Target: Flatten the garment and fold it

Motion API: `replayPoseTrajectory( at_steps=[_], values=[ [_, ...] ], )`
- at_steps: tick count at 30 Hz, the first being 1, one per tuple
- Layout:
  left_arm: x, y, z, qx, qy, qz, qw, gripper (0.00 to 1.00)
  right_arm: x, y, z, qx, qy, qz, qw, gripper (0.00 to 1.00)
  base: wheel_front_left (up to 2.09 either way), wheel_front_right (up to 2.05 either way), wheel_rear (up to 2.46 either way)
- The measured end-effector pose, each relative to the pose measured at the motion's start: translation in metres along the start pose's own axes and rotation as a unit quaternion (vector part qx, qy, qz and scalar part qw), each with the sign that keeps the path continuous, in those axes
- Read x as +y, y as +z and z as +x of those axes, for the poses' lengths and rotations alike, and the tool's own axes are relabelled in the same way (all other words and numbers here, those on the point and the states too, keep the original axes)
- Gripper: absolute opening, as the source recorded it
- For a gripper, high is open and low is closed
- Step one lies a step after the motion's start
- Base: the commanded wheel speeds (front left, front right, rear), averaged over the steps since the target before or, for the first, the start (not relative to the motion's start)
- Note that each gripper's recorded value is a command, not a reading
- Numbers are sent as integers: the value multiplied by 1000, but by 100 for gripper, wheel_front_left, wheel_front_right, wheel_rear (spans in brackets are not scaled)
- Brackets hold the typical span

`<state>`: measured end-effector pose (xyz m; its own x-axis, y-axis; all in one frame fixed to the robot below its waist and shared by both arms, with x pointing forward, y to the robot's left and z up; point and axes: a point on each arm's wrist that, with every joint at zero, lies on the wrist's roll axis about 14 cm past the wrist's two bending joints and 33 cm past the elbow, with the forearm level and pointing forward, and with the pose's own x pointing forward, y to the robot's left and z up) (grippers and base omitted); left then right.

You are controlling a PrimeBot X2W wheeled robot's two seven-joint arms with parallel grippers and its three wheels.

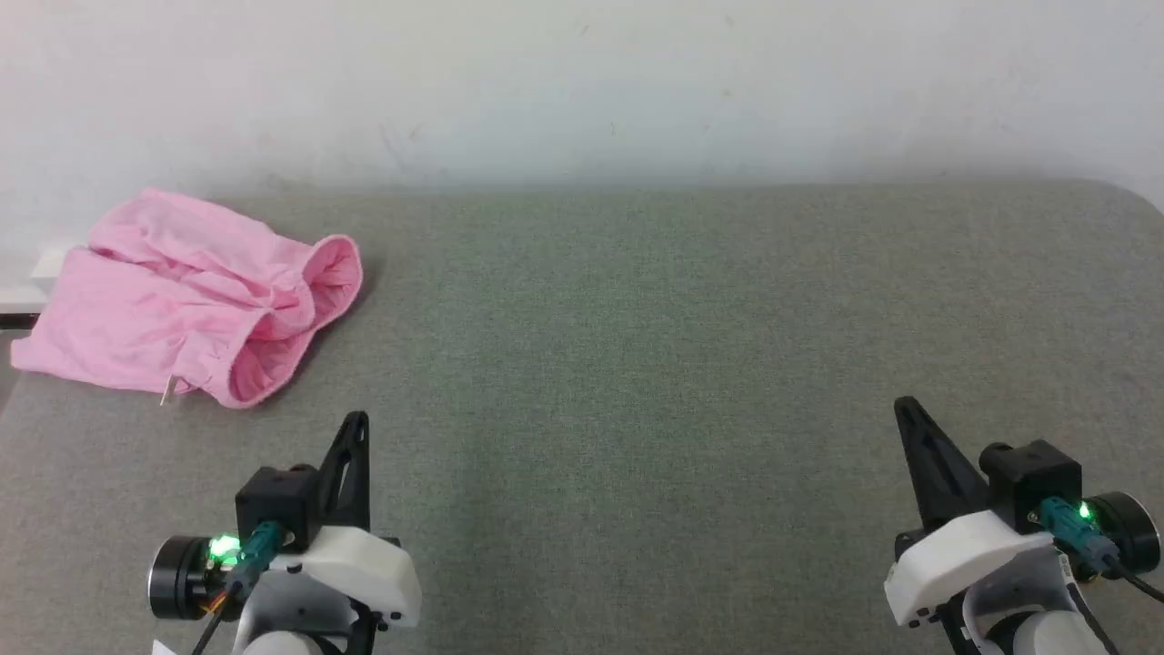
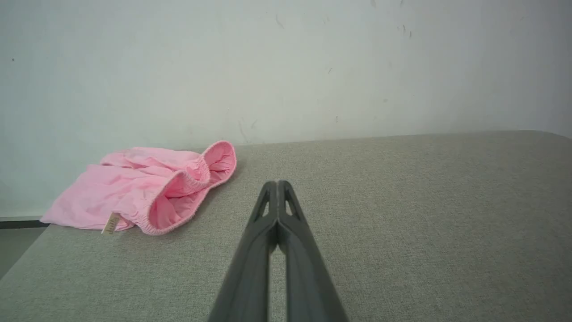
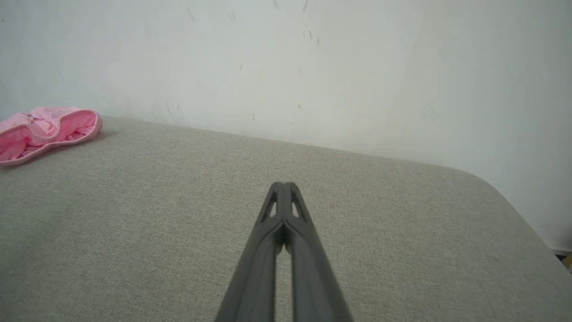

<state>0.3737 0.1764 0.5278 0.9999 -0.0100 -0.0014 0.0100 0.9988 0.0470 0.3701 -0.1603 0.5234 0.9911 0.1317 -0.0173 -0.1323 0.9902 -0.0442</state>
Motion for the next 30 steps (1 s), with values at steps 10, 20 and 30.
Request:
replayPoseTrajectory(
  at_steps=[10, 20, 30],
  values=[
    [0, 0, 0, 0, 0, 0, 1000, 0, 0, 0, 0, 0, 0, 0, 1000, 0, 0, 0, 0],
    [0, 0, 0, 0, 0, 0, 1000, 0, 0, 0, 0, 0, 0, 0, 1000, 0, 0, 0, 0],
    [0, 0, 0, 0, 0, 0, 1000, 0, 0, 0, 0, 0, 0, 0, 1000, 0, 0, 0, 0]
  ],
)
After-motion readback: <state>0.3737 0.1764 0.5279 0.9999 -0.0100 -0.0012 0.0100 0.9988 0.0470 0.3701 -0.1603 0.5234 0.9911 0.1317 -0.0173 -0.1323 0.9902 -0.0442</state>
